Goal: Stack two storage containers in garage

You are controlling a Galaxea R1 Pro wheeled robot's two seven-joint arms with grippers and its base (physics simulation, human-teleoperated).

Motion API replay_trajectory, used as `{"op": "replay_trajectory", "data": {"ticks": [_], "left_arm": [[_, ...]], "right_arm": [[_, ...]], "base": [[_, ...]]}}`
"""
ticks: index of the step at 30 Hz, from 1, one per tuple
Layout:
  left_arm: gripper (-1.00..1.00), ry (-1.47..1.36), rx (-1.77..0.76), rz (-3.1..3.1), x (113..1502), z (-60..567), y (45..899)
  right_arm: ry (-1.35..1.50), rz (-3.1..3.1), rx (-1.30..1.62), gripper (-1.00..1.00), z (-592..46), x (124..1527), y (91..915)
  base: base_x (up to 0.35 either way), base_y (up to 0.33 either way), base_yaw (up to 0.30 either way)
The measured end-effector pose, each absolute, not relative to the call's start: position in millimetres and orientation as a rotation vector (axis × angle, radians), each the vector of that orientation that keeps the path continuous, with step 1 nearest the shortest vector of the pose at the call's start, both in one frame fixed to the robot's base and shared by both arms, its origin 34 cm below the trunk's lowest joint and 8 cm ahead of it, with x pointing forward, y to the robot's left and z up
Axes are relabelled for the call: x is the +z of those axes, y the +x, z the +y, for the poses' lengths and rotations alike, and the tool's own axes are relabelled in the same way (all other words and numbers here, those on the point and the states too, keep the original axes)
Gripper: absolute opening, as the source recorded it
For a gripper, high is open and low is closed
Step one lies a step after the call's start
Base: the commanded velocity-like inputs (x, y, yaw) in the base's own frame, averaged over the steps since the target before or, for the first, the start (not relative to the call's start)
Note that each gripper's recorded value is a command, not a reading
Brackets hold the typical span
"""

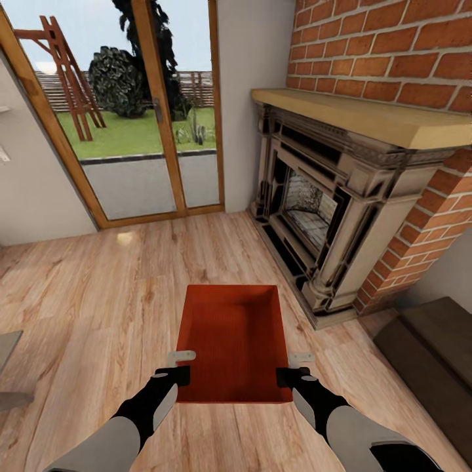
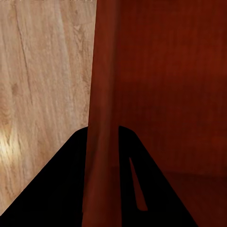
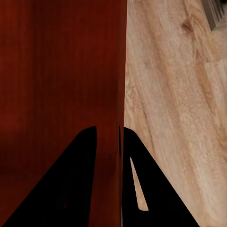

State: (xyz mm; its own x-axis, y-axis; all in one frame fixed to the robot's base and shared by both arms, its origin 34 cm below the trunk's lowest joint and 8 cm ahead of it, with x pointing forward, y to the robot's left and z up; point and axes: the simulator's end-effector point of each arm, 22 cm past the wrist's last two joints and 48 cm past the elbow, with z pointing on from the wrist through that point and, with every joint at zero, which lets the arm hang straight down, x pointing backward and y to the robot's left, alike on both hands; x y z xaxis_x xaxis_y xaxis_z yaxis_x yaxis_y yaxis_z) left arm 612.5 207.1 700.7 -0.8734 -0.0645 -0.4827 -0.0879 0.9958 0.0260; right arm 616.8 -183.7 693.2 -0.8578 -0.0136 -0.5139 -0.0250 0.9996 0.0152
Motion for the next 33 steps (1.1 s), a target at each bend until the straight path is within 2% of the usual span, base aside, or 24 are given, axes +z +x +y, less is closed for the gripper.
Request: {"op": "replay_trajectory", "data": {"ticks": [33], "left_arm": [[-1.0,-0.108,0.06,2.585,727.4,207.2,627.4]], "right_arm": [[-0.027,2.55,0.028,-1.0,-183.7,720.2,632.1]], "base": [[0.0,0.0,0.0]]}}
